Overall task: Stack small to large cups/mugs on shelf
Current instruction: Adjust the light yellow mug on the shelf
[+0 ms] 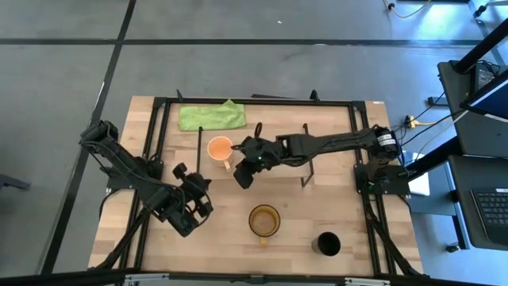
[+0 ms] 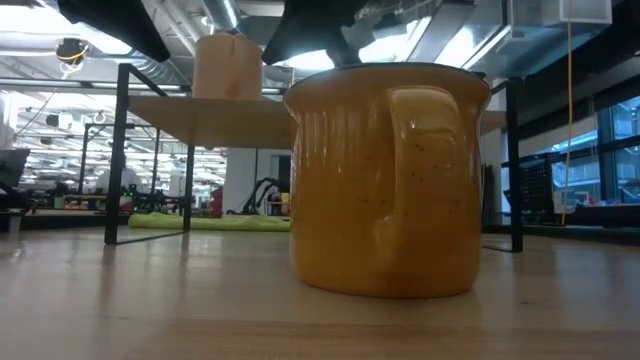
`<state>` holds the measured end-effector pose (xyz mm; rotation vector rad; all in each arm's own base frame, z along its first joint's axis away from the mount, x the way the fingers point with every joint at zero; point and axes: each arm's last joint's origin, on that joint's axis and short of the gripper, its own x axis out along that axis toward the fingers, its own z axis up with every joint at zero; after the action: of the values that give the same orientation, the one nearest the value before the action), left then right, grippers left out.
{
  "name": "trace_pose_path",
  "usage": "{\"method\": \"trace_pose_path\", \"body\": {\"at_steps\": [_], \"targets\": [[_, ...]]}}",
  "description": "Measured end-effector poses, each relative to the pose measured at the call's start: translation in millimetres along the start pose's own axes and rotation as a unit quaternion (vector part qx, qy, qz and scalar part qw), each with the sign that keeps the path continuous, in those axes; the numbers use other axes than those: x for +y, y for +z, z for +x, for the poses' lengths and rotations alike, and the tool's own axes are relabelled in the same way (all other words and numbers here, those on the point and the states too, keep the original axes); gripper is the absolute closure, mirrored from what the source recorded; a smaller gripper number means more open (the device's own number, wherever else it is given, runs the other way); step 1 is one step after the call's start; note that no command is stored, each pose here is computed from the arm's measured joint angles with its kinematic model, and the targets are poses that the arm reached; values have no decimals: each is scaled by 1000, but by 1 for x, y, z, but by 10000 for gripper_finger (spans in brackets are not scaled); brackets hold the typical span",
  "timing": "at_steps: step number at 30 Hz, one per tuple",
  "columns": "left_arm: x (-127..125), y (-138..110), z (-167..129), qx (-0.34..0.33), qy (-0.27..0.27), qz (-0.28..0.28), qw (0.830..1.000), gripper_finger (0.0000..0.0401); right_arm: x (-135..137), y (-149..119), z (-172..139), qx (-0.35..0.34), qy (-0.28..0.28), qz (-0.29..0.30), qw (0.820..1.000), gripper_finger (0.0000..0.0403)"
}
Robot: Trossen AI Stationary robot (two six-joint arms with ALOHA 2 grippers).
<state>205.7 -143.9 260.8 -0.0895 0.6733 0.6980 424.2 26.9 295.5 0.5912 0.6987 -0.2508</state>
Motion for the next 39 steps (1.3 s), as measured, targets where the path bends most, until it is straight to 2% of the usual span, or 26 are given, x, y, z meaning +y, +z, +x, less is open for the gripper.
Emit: {"method": "trace_pose_path", "body": {"at_steps": [10,19,27,39], "targets": [[0,0,0,1,1,2,1000,401,-5,11,2,-17,21,9,1000,402],[1,0,0,1,2,3,1000,401,-5,5,23,1,52,12,999,402],[0,-1,0,17,-3,3,1000,401,2,12,20,-9,92,12,996,402],[0,-1,0,15,-3,3,1000,401,5,16,19,-26,107,13,994,402]]}}
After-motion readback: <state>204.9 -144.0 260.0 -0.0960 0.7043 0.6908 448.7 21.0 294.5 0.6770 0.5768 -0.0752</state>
